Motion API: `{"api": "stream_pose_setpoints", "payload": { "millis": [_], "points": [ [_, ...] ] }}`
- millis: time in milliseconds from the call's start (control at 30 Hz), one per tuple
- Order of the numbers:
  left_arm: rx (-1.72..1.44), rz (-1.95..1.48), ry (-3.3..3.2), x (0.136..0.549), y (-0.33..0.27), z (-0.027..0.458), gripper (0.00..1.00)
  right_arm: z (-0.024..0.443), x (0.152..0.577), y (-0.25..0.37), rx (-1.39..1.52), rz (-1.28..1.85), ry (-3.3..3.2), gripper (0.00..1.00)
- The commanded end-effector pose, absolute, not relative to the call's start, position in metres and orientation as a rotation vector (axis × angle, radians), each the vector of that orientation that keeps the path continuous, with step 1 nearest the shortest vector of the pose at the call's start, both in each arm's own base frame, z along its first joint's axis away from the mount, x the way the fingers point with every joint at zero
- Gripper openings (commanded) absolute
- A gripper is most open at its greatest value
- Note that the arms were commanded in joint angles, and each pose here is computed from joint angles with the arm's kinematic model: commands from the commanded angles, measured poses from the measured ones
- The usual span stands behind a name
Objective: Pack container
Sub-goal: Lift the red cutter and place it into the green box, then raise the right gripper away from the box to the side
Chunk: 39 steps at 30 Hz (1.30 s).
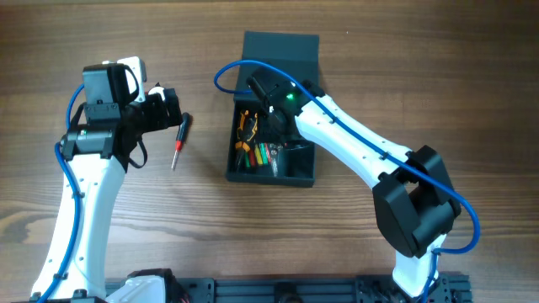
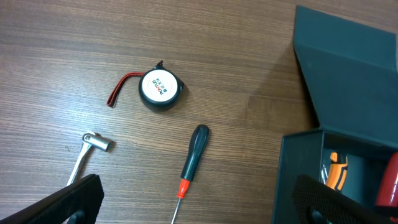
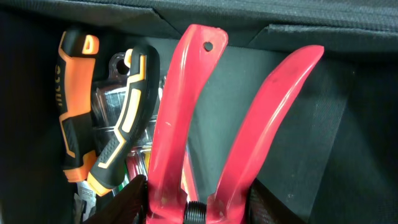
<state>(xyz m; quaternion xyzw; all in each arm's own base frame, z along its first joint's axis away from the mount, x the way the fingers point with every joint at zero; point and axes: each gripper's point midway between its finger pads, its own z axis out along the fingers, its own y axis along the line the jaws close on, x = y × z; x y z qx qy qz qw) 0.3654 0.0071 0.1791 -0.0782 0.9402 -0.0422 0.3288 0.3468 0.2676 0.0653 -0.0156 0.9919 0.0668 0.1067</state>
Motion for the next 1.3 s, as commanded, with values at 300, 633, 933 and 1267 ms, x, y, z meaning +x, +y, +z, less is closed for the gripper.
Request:
{"api": "stream_pose_setpoints", "payload": {
  "millis": [300,633,933,1267],
  "points": [
    [-0.180,-0.103,2.441,0.370,0.006,0.187,1.00,0.058,0.315,0.278,-0.083,0.206,3.021,0.38],
    [-0.180,-0.103,2.441,0.370,0.006,0.187,1.00,0.059,0.324,0.279,-0.092,0.167,2.968,0.60],
    [-0.179,-0.103,2.441,0.370,0.006,0.187,1.00,0.121,0.382,0.247,-0.090,0.084,2.761,0.65],
    [-0.180,-0.112,2.429,0.372,0.005,0.189,1.00,0.241,0.447,0.078,0.176,0.157,2.506,0.83]
  ]
}}
